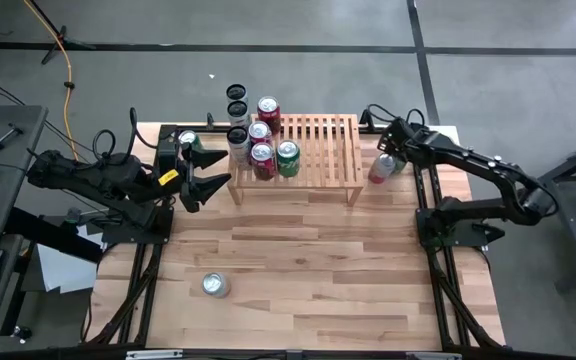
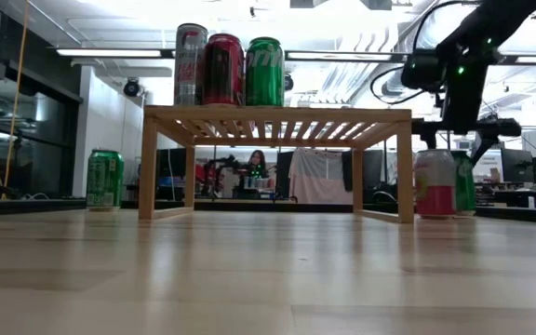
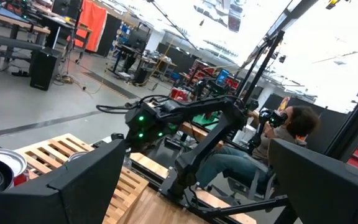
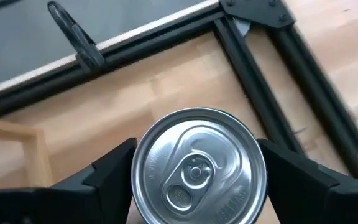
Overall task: Place canned beverage on shelf
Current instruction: Put the right green soda can on the shelf aligned with the other green soda can
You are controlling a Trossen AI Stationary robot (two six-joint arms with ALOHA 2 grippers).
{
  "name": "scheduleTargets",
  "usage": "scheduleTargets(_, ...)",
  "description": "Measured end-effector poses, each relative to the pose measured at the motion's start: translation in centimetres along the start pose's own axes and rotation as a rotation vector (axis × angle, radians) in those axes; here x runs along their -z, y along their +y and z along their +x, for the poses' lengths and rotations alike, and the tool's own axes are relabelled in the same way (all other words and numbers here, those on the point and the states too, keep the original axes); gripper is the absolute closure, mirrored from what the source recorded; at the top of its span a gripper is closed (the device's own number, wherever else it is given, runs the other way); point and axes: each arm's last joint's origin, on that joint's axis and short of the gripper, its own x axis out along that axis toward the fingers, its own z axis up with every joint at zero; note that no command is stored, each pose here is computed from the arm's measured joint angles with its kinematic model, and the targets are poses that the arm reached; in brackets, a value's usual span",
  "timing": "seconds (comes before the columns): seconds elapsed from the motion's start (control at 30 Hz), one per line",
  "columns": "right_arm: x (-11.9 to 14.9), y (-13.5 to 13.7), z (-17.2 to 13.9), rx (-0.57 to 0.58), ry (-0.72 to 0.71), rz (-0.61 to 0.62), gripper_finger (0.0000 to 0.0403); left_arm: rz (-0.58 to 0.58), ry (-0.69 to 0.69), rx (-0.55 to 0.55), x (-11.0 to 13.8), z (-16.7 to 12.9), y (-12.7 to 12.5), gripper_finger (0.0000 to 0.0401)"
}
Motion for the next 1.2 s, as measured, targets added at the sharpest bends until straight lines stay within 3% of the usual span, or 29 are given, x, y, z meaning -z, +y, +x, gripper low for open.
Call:
scheduleTargets(0.23,-3.6,-0.1,-6.2,-0.070,-0.125,-0.100,0.0124,0.000,0.000,0.000,0.0,0.0,0.0,0.0009)
scheduleTargets(0.43,-7.3,1.5,-13.8,-0.293,-0.291,-0.199,0.0124,0.001,0.000,0.000,0.0,0.0,0.0,0.0009)
scheduleTargets(0.6,-8.5,3.0,-19.0,-0.492,-0.339,-0.307,0.0124,0.001,0.000,0.000,0.0,0.0,0.0,0.0009)
scheduleTargets(0.77,-7.5,5.7,-21.9,-0.671,-0.287,-0.456,0.0124,0.003,0.000,0.000,0.0,0.0,0.0,0.0009)
scheduleTargets(1.2,-0.8,15.3,-21.3,-0.783,-0.122,-0.774,0.0124,0.011,-0.005,-0.014,0.0,0.0,0.0,0.0009)
